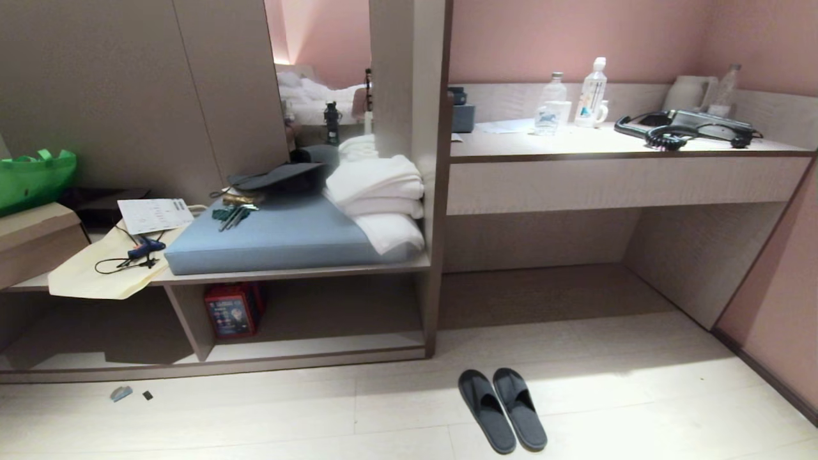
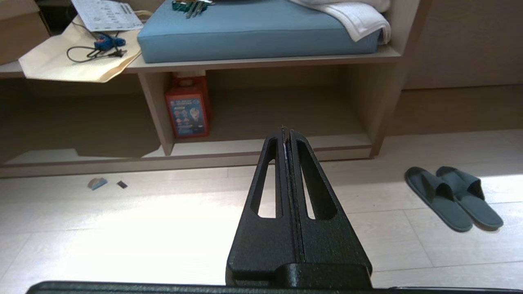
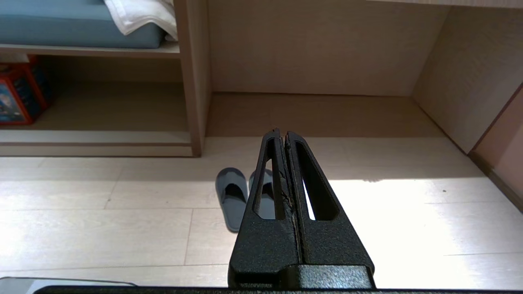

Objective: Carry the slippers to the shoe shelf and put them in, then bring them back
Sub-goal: Pick up the slippers on the floor

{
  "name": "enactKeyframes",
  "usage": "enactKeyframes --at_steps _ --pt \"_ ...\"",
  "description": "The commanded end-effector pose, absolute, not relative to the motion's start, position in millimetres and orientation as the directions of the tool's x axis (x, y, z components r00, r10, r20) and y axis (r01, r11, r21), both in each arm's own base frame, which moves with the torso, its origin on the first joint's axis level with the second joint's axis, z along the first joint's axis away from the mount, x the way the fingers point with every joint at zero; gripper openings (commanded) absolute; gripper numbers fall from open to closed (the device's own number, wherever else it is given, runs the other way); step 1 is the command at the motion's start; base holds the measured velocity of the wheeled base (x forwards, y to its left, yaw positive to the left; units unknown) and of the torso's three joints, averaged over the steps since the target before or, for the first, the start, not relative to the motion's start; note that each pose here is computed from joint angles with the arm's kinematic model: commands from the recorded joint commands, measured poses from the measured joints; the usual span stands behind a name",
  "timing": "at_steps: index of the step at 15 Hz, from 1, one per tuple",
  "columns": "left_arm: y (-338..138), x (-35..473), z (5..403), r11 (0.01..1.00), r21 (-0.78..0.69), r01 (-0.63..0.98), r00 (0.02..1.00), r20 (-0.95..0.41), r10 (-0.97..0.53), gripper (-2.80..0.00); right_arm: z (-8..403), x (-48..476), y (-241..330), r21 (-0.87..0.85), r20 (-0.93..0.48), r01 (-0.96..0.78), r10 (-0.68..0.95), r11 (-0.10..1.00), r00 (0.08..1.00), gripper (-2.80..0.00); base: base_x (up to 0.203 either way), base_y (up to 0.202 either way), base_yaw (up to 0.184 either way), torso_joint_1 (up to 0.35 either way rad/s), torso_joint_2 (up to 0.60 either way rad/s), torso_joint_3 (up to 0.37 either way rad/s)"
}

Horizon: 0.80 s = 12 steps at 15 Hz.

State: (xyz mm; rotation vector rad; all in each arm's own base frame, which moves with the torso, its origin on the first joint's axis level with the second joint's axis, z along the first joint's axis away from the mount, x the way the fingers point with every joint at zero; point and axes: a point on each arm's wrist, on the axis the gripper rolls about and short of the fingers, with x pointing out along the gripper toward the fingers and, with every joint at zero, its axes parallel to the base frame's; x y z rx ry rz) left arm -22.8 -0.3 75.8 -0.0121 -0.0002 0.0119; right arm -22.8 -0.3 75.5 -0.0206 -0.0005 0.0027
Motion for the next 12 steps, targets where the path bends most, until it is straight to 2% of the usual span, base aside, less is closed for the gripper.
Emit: enactKeyframes --at_steps 1,12 --pt "-0.3 -22.7 76.0 1.000 -0.014 -0.012 1.000 0.003 0.012 -2.80 75.5 -22.8 -0.4 -0.021 0.000 -0.002 0.002 1.000 1.000 -2.80 0.000 0.000 0.000 0.000 0.01 -0.032" --pt "-0.3 -22.7 76.0 1.000 -0.020 -0.012 1.000 0.003 0.012 -2.80 75.6 -22.8 -0.3 -0.025 0.002 -0.003 0.003 1.000 1.000 -2.80 0.000 0.000 0.000 0.003 0.00 -0.193"
